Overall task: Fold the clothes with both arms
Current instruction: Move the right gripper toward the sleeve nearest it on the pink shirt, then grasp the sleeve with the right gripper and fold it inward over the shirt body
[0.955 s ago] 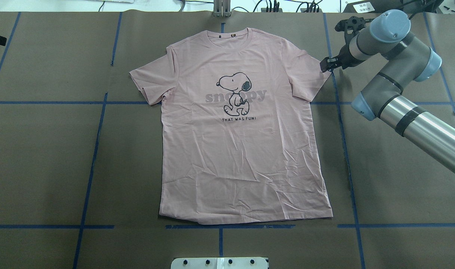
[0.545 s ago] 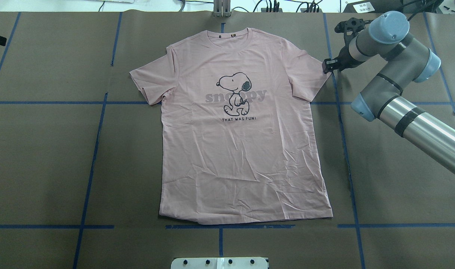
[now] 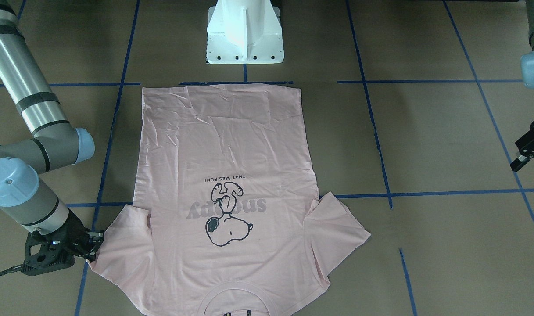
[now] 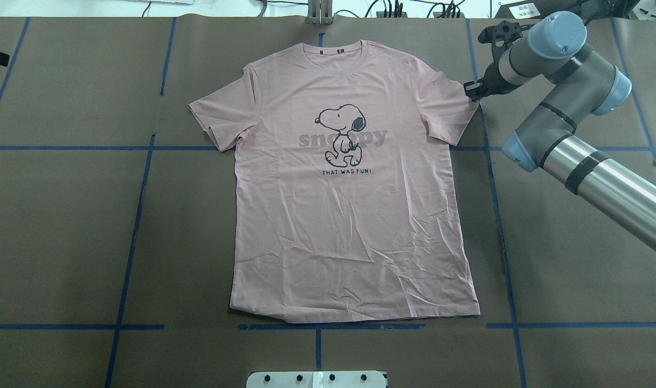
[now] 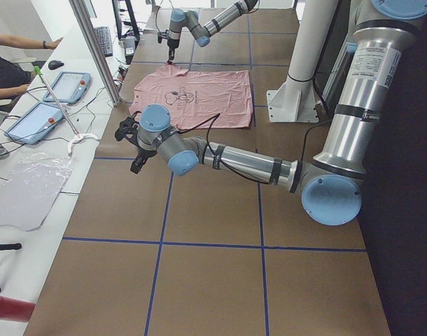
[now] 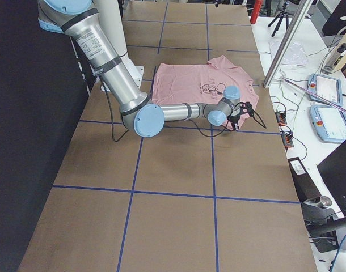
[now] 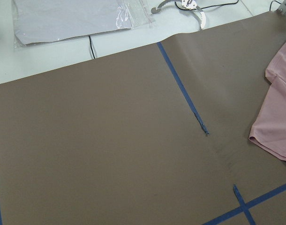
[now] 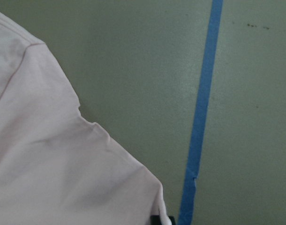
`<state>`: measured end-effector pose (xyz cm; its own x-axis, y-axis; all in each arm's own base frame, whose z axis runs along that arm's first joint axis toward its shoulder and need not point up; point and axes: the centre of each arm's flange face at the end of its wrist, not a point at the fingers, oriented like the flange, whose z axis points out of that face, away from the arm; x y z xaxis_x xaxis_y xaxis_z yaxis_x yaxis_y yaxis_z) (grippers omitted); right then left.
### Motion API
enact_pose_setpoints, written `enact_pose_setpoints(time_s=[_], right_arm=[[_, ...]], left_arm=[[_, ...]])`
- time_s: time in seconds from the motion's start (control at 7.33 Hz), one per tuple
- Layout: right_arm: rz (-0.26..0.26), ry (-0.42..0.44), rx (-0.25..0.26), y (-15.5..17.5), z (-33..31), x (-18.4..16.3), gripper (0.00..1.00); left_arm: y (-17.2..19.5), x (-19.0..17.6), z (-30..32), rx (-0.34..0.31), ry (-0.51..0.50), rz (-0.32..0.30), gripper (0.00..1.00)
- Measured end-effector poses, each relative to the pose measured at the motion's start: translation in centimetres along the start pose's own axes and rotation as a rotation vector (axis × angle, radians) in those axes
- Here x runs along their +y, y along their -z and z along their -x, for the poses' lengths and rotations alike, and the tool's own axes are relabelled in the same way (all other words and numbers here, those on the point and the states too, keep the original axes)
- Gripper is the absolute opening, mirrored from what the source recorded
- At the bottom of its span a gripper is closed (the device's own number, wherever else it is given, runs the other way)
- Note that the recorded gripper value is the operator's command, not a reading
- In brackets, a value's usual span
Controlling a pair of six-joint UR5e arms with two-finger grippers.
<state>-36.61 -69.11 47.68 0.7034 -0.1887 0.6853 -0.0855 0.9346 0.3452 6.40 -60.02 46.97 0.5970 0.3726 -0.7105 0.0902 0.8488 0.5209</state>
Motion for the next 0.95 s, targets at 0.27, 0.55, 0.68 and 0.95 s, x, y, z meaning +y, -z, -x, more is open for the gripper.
enact_pose_setpoints(time_s=[0.27, 0.55, 0.68, 0.95], right_arm=[[-0.048, 0.024, -0.042, 2.5, 2.5, -1.5, 0.00], [-0.105, 0.056, -0.098, 5.6, 6.8, -3.6, 0.00], [-0.116, 0.073, -0.122, 6.3, 9.3, -4.1, 0.00], [-0.132, 0.074, -0.150, 6.0, 15.7, -3.7, 0.00]], left_arm=[[0.0, 0.0, 0.0, 0.000, -0.001, -0.001, 1.00], [0.1, 0.0, 0.1, -0.001, -0.002, -0.001, 1.00], [0.1, 0.0, 0.1, -0.001, -0.002, -0.001, 1.00], [0.0, 0.1, 0.1, -0.001, 0.001, -0.001, 1.00]])
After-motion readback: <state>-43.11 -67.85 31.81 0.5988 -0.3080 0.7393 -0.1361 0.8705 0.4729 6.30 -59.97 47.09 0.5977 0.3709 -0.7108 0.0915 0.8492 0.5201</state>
